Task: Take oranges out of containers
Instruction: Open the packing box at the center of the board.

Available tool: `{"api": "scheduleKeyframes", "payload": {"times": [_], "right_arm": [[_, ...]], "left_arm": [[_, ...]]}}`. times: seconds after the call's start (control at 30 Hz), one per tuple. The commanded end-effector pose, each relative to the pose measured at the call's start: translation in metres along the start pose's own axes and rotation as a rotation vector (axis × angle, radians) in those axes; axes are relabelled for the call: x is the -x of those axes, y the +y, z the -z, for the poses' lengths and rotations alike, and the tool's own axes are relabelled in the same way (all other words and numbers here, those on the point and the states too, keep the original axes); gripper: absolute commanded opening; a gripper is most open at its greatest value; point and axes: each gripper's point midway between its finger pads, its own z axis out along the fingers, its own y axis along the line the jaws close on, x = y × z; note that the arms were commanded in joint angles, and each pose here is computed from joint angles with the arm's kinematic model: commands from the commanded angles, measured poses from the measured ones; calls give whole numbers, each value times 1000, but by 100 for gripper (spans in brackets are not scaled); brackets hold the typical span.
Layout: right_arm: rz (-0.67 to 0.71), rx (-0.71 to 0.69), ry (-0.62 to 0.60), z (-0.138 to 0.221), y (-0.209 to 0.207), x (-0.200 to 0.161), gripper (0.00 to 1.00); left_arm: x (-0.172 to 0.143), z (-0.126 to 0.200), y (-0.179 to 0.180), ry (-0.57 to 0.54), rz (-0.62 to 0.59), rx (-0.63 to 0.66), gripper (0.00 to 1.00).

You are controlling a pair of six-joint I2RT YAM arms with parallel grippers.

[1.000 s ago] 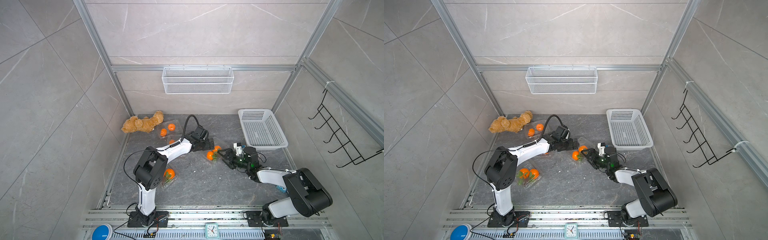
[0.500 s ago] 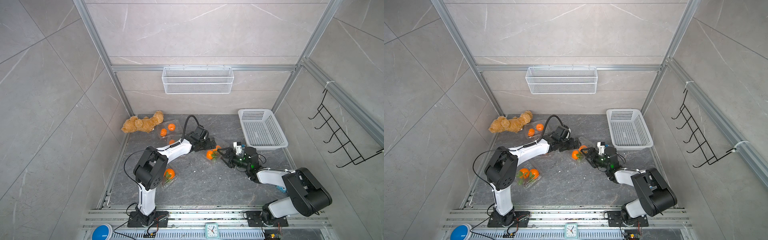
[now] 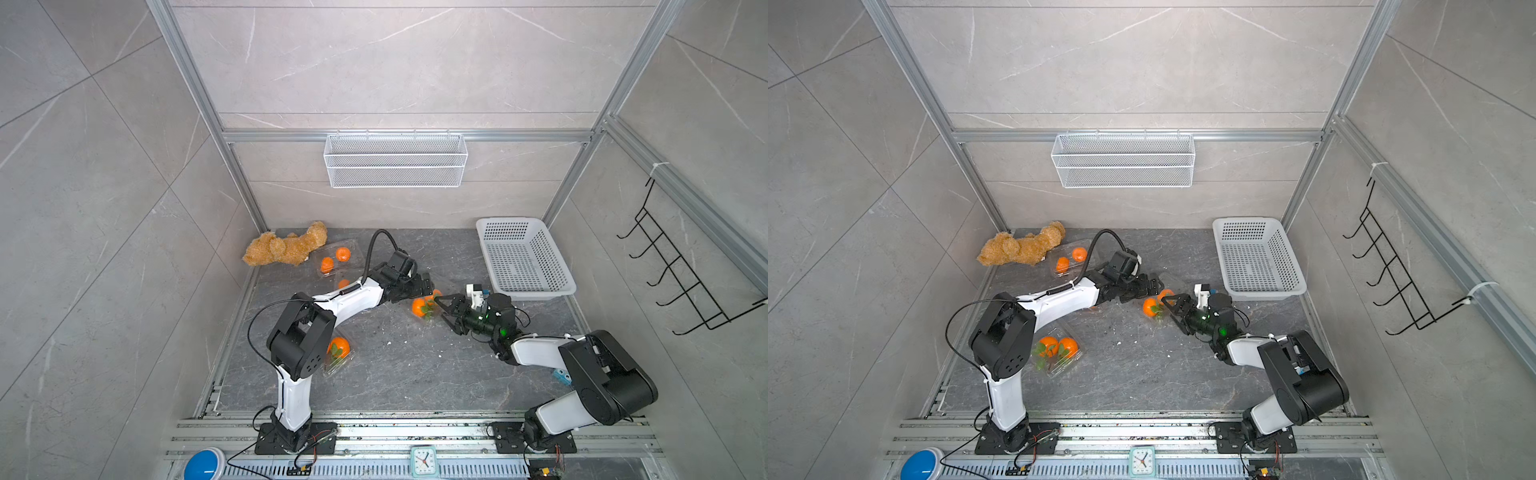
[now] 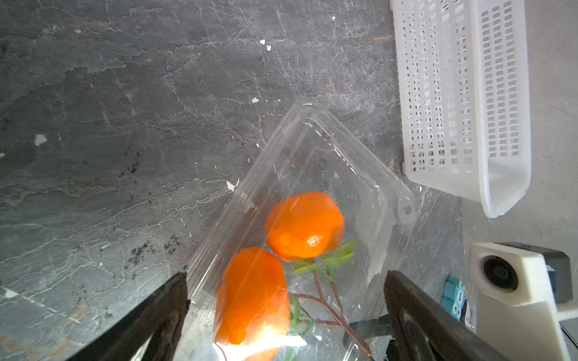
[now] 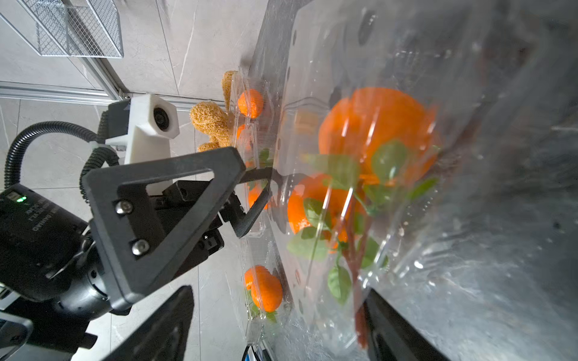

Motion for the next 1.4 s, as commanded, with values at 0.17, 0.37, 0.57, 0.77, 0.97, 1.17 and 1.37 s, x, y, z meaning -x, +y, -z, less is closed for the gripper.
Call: {"api": "scheduleKeyframes", "payload": {"times": [0.17, 0.37, 0.57, 0.77, 0.97, 1.17, 1.37], "right_arm": [[2, 60, -16, -10, 20, 10, 81], [-19, 40, -32, -13, 14, 13, 74], [-47, 6, -44, -18, 5, 11, 59], [-58, -13, -61, -17, 4, 13, 46], [-119, -38, -104, -16, 4, 21, 37], [-208, -30, -137, -22, 8, 32, 32], [-270, -38, -179, -26, 5, 42, 27]], "left_arm": [[-7, -13, -3, 30, 24, -43, 99], [-8, -13, -6, 32, 32, -54, 99], [-6, -10, -15, 32, 47, -88, 100], [3, 11, -10, -10, 55, -66, 100], [11, 48, 0, -90, 123, -88, 100], [-5, 66, 6, -157, 238, -190, 99], [-26, 64, 29, -189, 362, -223, 98]]}}
